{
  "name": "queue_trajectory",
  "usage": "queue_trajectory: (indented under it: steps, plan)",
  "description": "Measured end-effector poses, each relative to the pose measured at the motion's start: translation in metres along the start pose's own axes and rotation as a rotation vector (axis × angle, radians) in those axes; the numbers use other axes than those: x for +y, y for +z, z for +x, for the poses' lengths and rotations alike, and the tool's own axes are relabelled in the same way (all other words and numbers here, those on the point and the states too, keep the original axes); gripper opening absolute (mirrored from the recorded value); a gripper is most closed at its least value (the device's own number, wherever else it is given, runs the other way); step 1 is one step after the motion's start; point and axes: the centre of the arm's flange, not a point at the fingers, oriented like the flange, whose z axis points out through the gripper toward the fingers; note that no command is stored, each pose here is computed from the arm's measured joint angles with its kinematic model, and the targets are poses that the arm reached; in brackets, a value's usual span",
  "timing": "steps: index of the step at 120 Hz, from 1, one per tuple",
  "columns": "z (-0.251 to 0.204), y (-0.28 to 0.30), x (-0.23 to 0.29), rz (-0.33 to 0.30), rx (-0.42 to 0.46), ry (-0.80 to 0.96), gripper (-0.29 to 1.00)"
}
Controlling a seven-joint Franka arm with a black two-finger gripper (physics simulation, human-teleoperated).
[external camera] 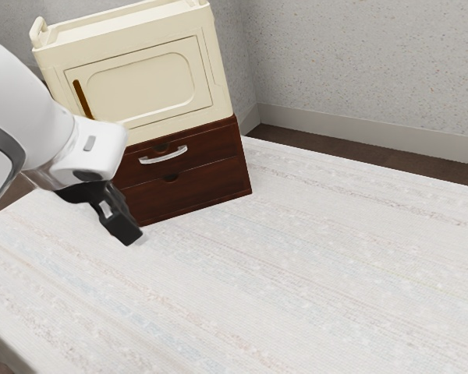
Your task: Pull the drawer handle with one arm to open the drawer
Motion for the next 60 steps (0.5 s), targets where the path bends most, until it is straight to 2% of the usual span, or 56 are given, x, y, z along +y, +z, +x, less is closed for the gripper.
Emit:
queue_trajectory:
  steps: [11, 27, 60]
  plan:
    - [0.004, 0.0, -0.002, 0.045, 0.0, 0.091, 0.7]
    - [0.005, 0.017, -0.03, 0.015, 0.019, 0.186, 0.7]
    - [0.01, 0.033, -0.056, 0.057, -0.009, 0.283, 0.7]
